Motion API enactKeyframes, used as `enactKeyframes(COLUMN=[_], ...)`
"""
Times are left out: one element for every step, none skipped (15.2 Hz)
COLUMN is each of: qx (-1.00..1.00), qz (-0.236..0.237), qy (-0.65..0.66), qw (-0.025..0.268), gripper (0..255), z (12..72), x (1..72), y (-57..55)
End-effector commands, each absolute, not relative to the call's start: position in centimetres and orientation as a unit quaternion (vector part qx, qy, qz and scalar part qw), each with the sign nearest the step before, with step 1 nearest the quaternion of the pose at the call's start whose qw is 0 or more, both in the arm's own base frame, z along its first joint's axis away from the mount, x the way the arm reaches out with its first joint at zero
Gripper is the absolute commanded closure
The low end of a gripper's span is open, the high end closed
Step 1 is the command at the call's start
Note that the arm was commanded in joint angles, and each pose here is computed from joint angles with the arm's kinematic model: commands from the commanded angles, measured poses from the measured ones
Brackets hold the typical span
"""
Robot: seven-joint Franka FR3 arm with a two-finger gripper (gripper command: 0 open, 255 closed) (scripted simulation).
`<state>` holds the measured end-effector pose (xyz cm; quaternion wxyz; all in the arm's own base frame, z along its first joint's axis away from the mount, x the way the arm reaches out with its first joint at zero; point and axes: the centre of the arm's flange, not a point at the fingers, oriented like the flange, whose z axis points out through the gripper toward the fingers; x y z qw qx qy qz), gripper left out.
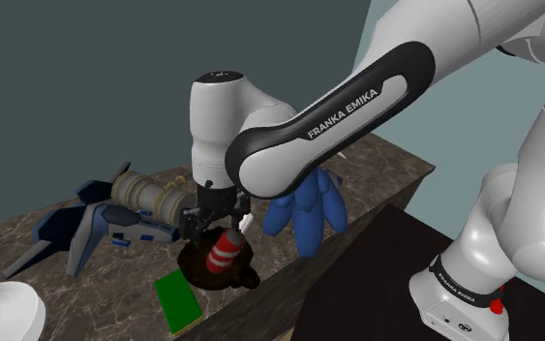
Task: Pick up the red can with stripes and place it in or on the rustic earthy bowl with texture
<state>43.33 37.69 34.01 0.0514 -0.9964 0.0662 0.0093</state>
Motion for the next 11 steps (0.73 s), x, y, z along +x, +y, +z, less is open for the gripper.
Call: enactKeyframes(qx=[-0.996, -0.996, -0.996, -0.996, -0.996, -0.996, -0.996, -0.996, -0.996, -0.996, -0.996], qz=[0.009, 0.009, 0.009, 0.009, 0.009, 0.009, 0.009, 0.009, 0.009, 0.009, 0.009], qy=[0.066, 0.066, 0.066, 0.066, 0.066, 0.066, 0.066, 0.066, 0.066, 0.066, 0.066], qw=[0.051, 0.051, 0.051, 0.051, 0.051, 0.051, 0.051, 0.051, 0.051, 0.051, 0.051], gripper=[0, 0, 0, 0, 0, 0, 0, 0, 0, 0, 0], z=[34.0, 34.0, 35.3, 36.6, 37.9, 39.0, 39.0, 39.0, 39.0, 39.0, 39.0], x=[43.3, 43.3, 43.3, 43.4, 43.4, 43.4, 43.4, 43.4, 43.4, 43.4, 43.4], y=[37.7, 37.7, 37.5, 37.4, 37.3, 37.2, 37.2, 37.2, 37.2, 37.2, 37.2])
